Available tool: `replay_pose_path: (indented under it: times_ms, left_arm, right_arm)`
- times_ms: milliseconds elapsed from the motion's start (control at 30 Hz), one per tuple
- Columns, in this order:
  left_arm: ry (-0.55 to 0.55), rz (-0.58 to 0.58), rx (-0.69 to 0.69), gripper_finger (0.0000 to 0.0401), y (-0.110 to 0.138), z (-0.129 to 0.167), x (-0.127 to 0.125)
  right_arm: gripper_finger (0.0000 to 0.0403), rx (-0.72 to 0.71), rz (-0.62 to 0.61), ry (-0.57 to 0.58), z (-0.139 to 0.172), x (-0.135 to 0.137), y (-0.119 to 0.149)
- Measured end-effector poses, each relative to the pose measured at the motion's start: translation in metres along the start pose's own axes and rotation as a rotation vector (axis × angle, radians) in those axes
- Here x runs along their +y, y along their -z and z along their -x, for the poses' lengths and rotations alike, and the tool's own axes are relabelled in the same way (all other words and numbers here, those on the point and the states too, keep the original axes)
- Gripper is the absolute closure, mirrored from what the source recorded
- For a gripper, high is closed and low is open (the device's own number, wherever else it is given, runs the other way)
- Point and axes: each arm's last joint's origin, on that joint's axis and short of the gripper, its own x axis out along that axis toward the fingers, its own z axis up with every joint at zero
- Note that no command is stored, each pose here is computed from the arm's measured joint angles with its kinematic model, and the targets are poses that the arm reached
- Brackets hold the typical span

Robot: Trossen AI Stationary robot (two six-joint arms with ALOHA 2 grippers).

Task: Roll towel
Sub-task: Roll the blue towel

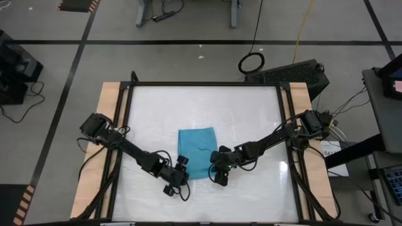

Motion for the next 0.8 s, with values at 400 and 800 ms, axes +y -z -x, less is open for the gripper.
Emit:
replay_pose_path:
  times_ms: [400, 800]
  left_arm:
    - [-0.024, 0.0, 0.011, 0.0383, 0.002, 0.0, 0.001]
    - [-0.012, -0.013, 0.013, 0.0387, 0.002, -0.001, 0.001]
  right_arm:
    - [0.0311, -0.042, 0.191, -0.043, 0.022, 0.012, -0.007]
    - [0.0218, -0.102, 0.598, -0.025, 0.046, 0.041, 0.003]
